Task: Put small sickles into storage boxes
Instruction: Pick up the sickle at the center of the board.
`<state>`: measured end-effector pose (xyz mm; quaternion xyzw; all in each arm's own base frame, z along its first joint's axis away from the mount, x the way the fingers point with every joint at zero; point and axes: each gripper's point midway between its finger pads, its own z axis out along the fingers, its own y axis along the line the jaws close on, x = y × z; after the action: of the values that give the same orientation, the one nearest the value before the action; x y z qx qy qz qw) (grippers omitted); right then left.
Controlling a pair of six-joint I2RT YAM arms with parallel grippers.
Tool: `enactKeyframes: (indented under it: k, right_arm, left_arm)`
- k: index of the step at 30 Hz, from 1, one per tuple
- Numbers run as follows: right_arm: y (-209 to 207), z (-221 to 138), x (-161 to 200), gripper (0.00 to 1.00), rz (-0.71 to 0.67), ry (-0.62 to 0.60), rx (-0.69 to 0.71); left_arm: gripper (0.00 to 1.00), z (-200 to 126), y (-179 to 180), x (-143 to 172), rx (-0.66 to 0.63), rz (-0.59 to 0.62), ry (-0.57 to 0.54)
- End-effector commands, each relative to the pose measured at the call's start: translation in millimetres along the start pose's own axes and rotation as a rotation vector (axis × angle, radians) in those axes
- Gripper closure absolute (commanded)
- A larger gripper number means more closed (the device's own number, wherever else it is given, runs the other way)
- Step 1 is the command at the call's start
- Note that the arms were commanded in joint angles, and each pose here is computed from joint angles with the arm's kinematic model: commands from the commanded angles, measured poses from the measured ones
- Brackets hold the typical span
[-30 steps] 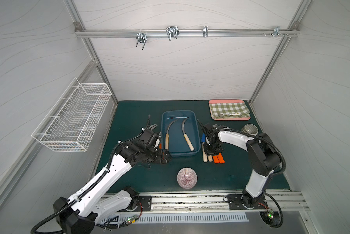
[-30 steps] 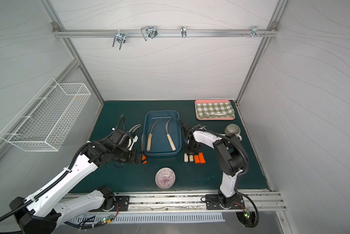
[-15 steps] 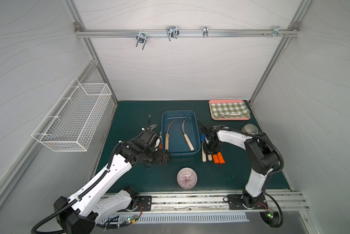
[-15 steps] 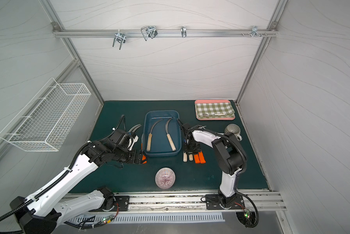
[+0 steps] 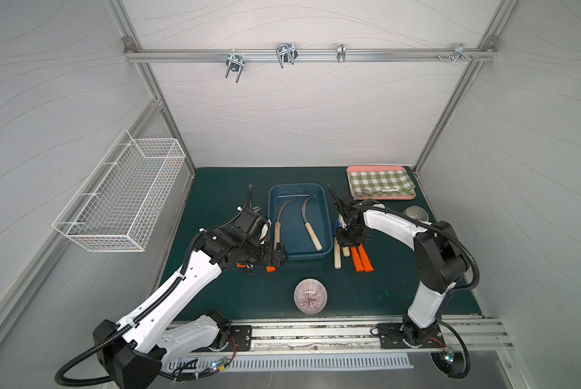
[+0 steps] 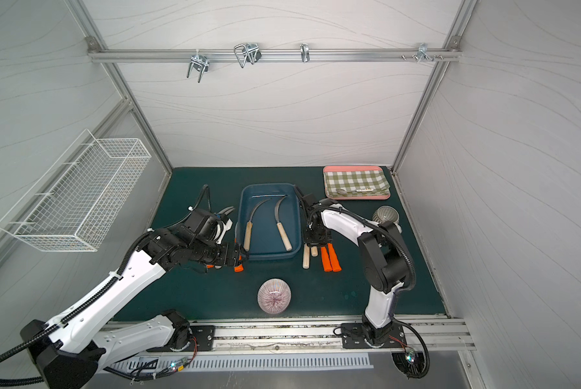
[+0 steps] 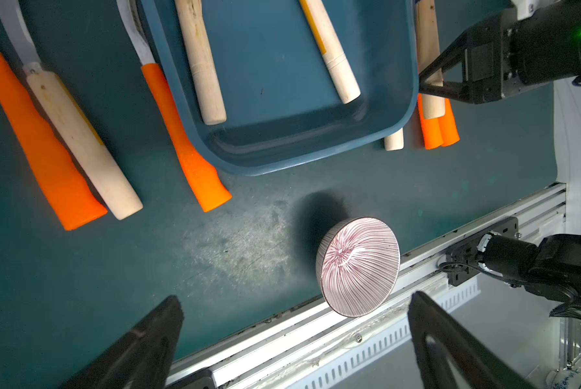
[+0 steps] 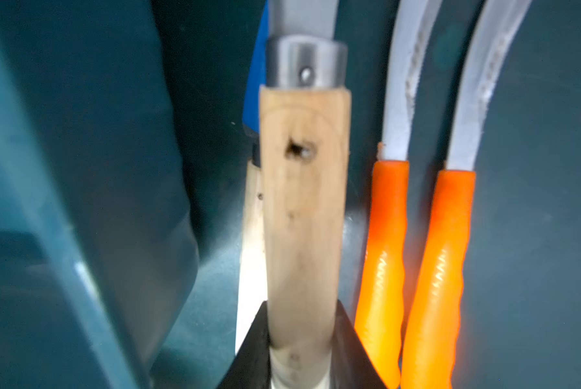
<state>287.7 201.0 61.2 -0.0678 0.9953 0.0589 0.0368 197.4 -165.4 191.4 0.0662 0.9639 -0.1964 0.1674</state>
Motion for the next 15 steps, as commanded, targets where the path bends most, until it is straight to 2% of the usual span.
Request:
enactKeyframes:
  k: [1,15]
  right_arm:
    - [-4,-20,4,0.9,0.003,0.006,0.01]
    - [21,-62,-13,0.9,-0.074,-0.073,-0.011]
  left_arm:
    - [0.01,-14,-13,-21,0.027,0.037,-0.064]
    - [0.01,-28,-23,-43,0.018,0.043,-0.1]
